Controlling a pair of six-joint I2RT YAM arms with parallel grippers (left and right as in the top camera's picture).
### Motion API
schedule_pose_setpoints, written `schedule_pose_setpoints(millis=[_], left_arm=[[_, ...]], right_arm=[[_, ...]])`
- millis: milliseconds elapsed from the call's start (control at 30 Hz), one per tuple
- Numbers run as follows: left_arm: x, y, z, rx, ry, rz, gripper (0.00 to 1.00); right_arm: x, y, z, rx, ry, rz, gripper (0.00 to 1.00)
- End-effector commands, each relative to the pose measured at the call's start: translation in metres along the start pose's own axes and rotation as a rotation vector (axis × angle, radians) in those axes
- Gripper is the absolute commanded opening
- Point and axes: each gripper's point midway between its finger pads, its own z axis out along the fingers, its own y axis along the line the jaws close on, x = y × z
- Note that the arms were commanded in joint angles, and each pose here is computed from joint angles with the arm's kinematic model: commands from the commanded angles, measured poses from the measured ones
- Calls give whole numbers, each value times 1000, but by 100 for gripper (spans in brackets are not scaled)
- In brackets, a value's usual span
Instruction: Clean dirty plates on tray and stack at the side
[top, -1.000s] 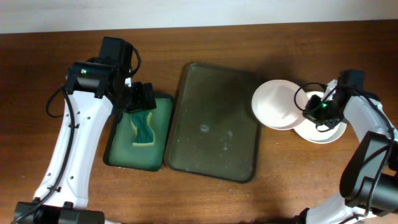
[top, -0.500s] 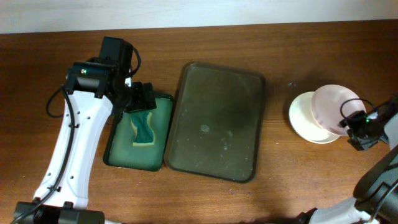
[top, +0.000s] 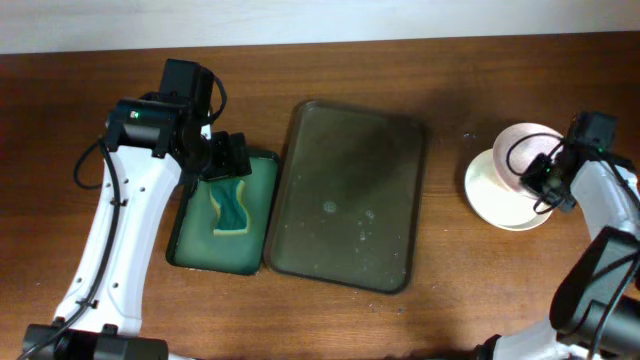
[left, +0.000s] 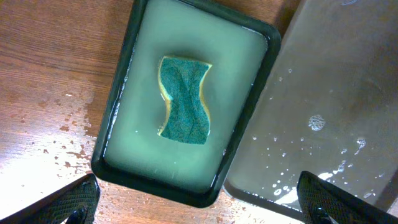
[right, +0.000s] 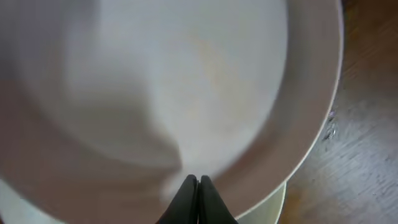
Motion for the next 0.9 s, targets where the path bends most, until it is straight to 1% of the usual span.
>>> schedule_pose_setpoints(millis=[0,33,67,100,133,167,233,267,300,333,367,400,433,467,533,567,633,667,733,767,833,867], left_arm=[[-1,-1,-7,14,-19,6,100],[-1,-1,-7,14,-19,6,99],[-1,-1,-7,14,-19,7,100],[-1,-1,-7,14,-19,7,99],[-1,-1,-7,14,-19,7,100],[-1,-1,-7,14,-19,7,99],[-1,-1,-7,14,-19,7,99],[-1,-1,-7,14,-19,7,99],[-1,-1,-7,14,-19,7,99],[-1,-1,-7,14,-19,7,99],[-1,-1,-7,14,-19,7,99],[-1,-1,-7,14,-19,7,99],[-1,-1,-7,14,-19,7,99],[-1,-1,-7,14,-19,7,99],[-1,-1,-7,14,-19,6,99],[-1,-1,-7,14,-19,7,99],[-1,-1,-7,14,-19,7,99],[-1,-1,-7,14,-19,7,99],[-1,-1,-7,14,-19,7,99],[-1,-1,-7,14,-19,7,99],[-1,-1,-7,14,-19,7,100],[-1,-1,-7,14,-19,7,99]], right_arm=[[31,28,-10,-160,136,-3,4],[44,40,-21,-241,193,3,4],[60,53,-37,-322,258,7,8],[71,60,-51,-369,290,-27,10],[79,65,-64,-391,302,-60,10],[83,71,-79,-406,274,-106,11],[80,78,-117,-437,161,-159,15],[70,74,-134,-420,62,-174,16],[53,63,-146,-356,-55,-154,16],[34,45,-151,-250,-158,-95,17],[18,28,-150,-145,-227,-42,16],[2,14,-139,-46,-268,-1,15],[-6,17,-125,-36,-264,-1,15],[-12,21,-105,-29,-245,-3,15],[-13,25,-63,-1,-172,-11,16],[-7,24,-41,19,-115,-17,15],[10,24,-15,29,-18,-27,15],[26,27,-6,13,61,-32,15],[61,37,-8,-57,217,-42,12],[76,53,-14,-140,278,-80,12],[102,84,-28,-297,370,-199,12],[112,91,-35,-298,388,-233,10]])
